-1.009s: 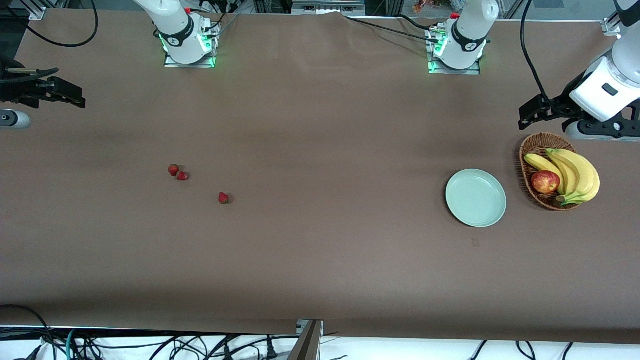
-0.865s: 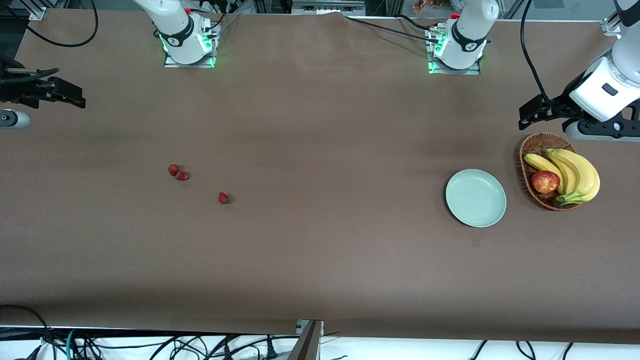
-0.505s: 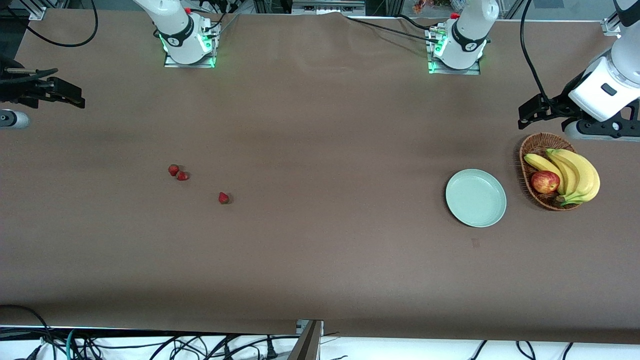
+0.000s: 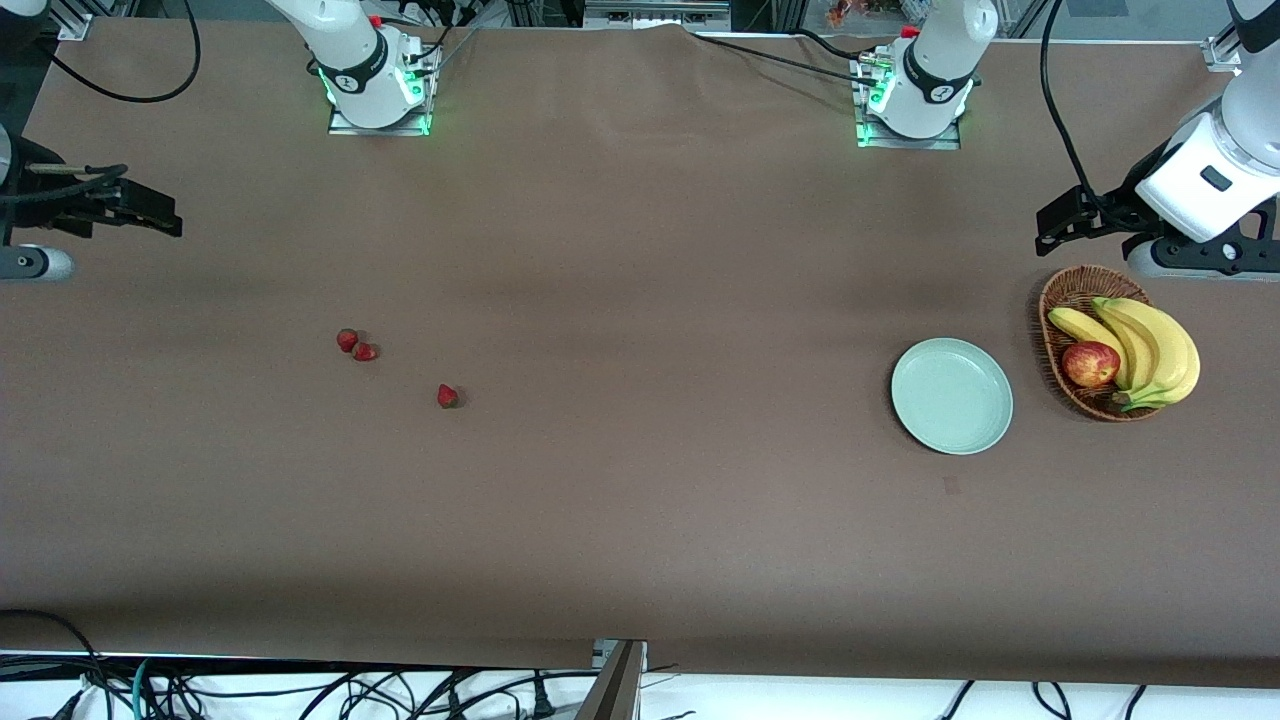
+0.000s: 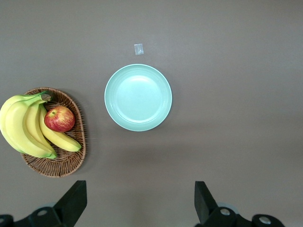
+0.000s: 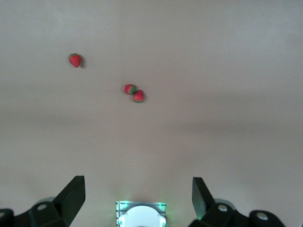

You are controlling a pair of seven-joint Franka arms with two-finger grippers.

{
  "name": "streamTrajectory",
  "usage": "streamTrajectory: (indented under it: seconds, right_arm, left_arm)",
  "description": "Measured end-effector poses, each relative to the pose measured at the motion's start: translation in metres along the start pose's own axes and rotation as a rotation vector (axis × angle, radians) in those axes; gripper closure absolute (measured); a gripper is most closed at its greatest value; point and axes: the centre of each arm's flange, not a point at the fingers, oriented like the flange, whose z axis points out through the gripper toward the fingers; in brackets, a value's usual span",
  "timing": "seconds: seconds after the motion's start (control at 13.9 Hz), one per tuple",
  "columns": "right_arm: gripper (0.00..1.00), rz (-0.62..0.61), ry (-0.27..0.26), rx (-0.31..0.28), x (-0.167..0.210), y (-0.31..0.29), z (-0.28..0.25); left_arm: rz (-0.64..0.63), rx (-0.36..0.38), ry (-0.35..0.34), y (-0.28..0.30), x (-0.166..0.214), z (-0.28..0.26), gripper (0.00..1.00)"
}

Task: Collect all strawberries into plate
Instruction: 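Reach the right gripper down over a red strawberry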

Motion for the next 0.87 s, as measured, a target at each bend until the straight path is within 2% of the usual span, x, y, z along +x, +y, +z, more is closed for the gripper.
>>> streamTrajectory:
  seconds: [0.36,0.58,0.87]
  right_arm:
    - [0.0,-0.04,-0.038,0.055,0.051,-0.025,0.058]
    - [0.0,-0.082,-0.057,0.052,0.09,-0.056,0.113]
    - [0.0,-0.173,-0.007,0.035,0.132,-0.127,0.18]
  left_arm:
    - [0.0,0.0,-0.001,0.0,0.0,0.0,0.0]
    - [0.001,0.0,-0.001,0.0,0.0,-0.001,0.0]
    - [0.002,0.0,-0.001,0.001,0.0,-0.001,0.0]
